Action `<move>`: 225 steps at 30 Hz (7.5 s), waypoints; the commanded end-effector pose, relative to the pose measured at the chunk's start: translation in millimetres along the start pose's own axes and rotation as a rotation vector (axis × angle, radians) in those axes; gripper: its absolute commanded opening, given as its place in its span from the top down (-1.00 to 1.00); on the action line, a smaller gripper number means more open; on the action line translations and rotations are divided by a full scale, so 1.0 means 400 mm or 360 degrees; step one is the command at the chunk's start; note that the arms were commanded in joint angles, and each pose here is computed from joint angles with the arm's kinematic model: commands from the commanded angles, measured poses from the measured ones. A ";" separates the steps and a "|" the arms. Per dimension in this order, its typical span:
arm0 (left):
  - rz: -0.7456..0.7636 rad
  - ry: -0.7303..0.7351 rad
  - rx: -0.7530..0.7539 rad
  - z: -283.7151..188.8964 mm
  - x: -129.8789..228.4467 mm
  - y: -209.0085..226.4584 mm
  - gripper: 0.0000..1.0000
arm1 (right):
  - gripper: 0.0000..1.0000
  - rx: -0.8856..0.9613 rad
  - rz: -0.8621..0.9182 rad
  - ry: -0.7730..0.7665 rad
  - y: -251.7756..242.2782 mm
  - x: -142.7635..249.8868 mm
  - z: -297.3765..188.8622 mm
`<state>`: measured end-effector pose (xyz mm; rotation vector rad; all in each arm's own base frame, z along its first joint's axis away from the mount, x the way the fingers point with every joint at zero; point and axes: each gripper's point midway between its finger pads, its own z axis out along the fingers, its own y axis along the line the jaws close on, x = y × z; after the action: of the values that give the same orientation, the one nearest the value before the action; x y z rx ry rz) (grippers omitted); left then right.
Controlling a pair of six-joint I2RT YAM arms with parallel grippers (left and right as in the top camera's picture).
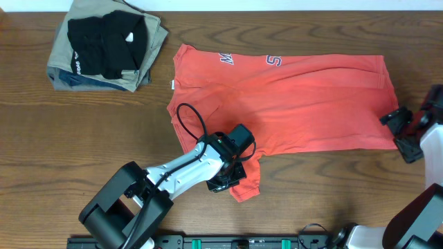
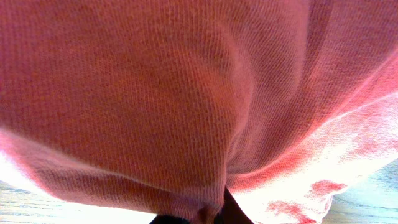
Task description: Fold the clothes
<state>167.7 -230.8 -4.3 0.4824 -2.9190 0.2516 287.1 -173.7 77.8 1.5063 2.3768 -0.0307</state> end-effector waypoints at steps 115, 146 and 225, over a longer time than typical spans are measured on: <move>0.0218 -0.1420 0.0175 -0.307 -0.609 -0.027 0.87 | 0.97 -0.0446 -0.0206 -0.0416 0.452 -0.206 0.105; 0.0129 -0.1497 0.0025 -0.295 -0.667 0.040 -0.68 | -0.99 -0.0191 -0.0323 -0.0484 0.377 -0.238 0.143; 0.0277 -0.0380 0.0120 -0.186 -0.293 0.107 -0.95 | 0.98 -0.0022 -0.0367 -0.0027 0.201 -0.178 0.184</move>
<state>282.0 -128.2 39.4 0.3178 -3.2657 0.2449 416.3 -190.3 8.7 1.1081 2.6257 0.0400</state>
